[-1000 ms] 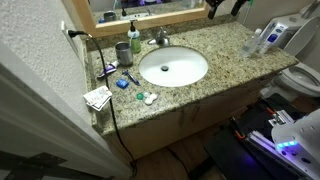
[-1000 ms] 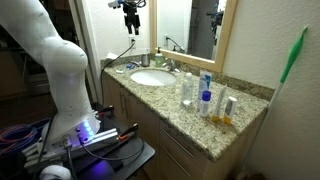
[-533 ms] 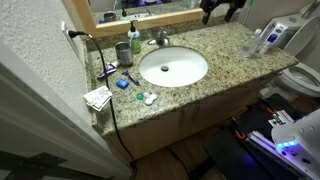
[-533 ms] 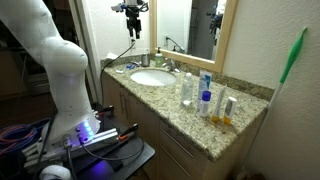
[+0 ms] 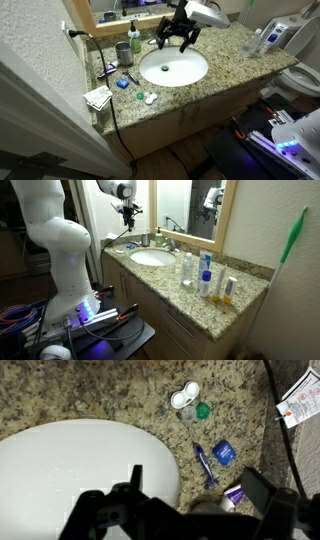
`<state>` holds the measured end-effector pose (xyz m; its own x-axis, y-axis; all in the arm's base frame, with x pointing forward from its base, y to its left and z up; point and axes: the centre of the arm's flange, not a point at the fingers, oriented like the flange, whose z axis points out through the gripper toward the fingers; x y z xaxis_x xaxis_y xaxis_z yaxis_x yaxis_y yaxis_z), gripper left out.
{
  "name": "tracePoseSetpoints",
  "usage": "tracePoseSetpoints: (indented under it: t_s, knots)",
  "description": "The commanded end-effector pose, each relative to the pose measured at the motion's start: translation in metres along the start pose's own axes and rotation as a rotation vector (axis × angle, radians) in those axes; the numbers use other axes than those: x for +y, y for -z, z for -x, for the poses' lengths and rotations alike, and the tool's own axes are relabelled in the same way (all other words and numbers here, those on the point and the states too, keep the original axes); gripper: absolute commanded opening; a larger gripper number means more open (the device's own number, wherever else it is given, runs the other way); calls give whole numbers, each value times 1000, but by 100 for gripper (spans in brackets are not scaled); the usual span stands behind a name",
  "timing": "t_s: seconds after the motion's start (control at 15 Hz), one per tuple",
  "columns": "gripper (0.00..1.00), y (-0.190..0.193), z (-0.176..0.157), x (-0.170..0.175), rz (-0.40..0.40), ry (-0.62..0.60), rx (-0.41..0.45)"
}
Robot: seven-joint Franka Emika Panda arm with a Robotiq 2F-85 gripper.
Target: Empty the liquid contents in the white object.
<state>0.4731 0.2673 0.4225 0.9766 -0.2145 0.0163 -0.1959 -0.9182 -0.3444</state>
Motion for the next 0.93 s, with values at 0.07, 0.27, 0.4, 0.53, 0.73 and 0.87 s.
tracePoseSetpoints:
  t_s: [0.07, 0.27, 0.4, 0.53, 0.73, 0.87]
  knots:
    - [100, 1, 3, -6, -9, 7, -1]
    - [100, -23, -17, -4, -31, -51, -75]
    - [100, -57, -24, -11, -110, -107, -160]
    - [100, -88, -27, -22, -161, -182, -224]
    - [100, -131, -25, -40, -196, -272, -358]
    - [100, -122, -13, -26, -170, -246, -314]
